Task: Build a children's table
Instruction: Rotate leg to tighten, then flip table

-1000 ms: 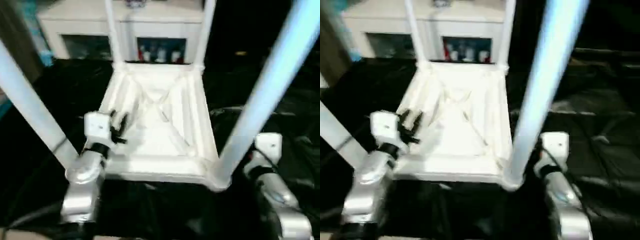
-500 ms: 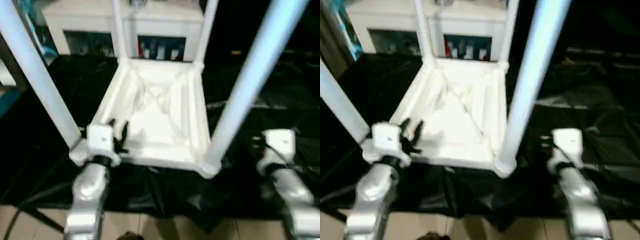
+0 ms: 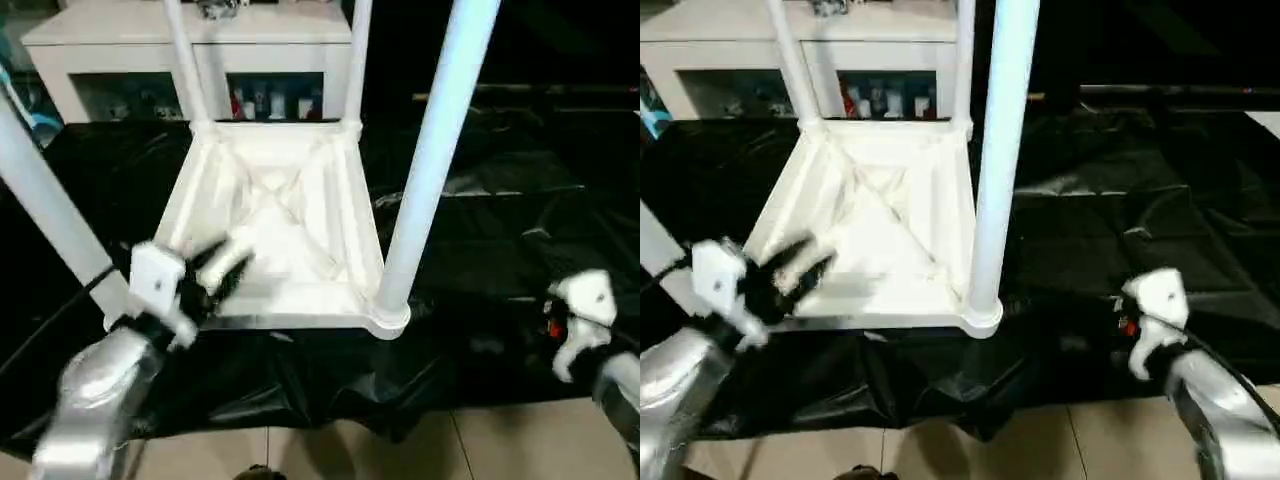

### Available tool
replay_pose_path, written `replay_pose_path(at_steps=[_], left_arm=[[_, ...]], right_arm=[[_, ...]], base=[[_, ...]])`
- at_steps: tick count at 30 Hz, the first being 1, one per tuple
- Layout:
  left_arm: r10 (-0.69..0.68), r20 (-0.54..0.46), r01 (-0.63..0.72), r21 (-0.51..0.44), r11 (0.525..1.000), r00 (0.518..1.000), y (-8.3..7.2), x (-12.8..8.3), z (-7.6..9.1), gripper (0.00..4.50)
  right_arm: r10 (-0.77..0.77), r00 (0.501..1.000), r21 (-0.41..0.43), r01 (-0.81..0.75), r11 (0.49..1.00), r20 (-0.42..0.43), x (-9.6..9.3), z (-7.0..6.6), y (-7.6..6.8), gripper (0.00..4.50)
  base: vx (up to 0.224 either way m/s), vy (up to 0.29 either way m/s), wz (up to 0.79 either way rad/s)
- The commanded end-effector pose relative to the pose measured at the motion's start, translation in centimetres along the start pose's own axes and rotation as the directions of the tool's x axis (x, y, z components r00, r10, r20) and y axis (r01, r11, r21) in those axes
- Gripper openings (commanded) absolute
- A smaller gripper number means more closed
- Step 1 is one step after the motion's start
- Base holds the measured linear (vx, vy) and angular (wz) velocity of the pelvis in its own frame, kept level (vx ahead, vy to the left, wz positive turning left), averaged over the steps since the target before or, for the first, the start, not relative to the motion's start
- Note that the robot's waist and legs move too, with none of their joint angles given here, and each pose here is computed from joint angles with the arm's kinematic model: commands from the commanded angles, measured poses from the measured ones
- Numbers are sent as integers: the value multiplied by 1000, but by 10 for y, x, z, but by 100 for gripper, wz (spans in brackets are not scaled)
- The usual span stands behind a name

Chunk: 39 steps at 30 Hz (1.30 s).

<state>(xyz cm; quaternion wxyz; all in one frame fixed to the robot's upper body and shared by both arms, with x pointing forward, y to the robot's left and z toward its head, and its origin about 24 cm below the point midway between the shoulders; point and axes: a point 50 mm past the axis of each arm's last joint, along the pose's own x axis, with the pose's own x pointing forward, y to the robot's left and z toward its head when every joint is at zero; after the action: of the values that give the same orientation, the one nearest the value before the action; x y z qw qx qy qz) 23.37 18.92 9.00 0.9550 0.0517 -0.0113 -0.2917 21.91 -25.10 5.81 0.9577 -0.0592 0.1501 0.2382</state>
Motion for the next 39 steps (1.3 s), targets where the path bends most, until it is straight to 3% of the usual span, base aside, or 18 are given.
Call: replay_pose_path(at_steps=[1,5,6,8,10,15,17,19,22,25,28,29,30,32,39], left_arm=[[23,-10,-23,66,998,1000,16,-7,8,198],[80,31,-82,51,995,996,38,-18,21,198],[-17,1,17,-25,1000,1000,32,-26,22,228],[-121,-39,116,-108,987,992,21,-35,18,234],[-263,-110,231,-243,942,959,3,-52,9,262],[-256,-168,191,-327,925,952,-4,-72,-3,280],[-219,-184,143,-354,924,958,-2,-82,-5,315],[-126,-226,44,-337,941,966,8,-100,-5,334],[-65,-245,-17,-318,948,967,15,-111,-2,346],[20,-273,-88,-241,966,962,25,-118,1,371],[64,-265,-117,-189,975,962,32,-116,5,398],[174,-271,-207,-96,974,947,47,-115,10,404],[174,-271,-207,-96,974,947,47,-115,10,407],[288,-280,-306,-19,952,916,60,-115,12,422],[350,-274,-360,16,933,896,65,-114,11,448]], right_arm=[[165,986,-19,-165,986,-13,-4,4,12,432],[332,941,-3,-333,943,-67,-9,-1,27,432],[395,915,7,-395,918,-87,-11,-3,34,433],[435,895,18,-435,900,-93,-11,-4,39,433],[484,870,34,-483,875,-96,-11,-4,44,433],[555,826,57,-552,832,-98,-13,-2,51,433],[604,792,80,-599,797,-91,-13,1,57,433],[645,761,113,-637,763,-69,-9,3,64,450],[656,752,120,-647,753,-59,-3,3,68,450],[667,743,108,-660,744,-54,3,3,73,450],[633,773,87,-628,773,-41,11,3,72,450],[587,809,81,-586,806,5,22,5,72,450],[587,809,81,-586,806,5,22,5,72,450],[516,854,89,-520,850,58,34,6,70,450],[410,905,123,-422,898,110,45,4,67,450]], base=[[0,0,0],[0,0,0],[0,0,0],[28,-7,-2],[56,-13,-6],[0,0,0],[0,0,0],[0,0,0],[0,0,0],[0,0,0],[0,0,0],[0,0,0],[0,0,0],[0,0,0],[0,0,0]])
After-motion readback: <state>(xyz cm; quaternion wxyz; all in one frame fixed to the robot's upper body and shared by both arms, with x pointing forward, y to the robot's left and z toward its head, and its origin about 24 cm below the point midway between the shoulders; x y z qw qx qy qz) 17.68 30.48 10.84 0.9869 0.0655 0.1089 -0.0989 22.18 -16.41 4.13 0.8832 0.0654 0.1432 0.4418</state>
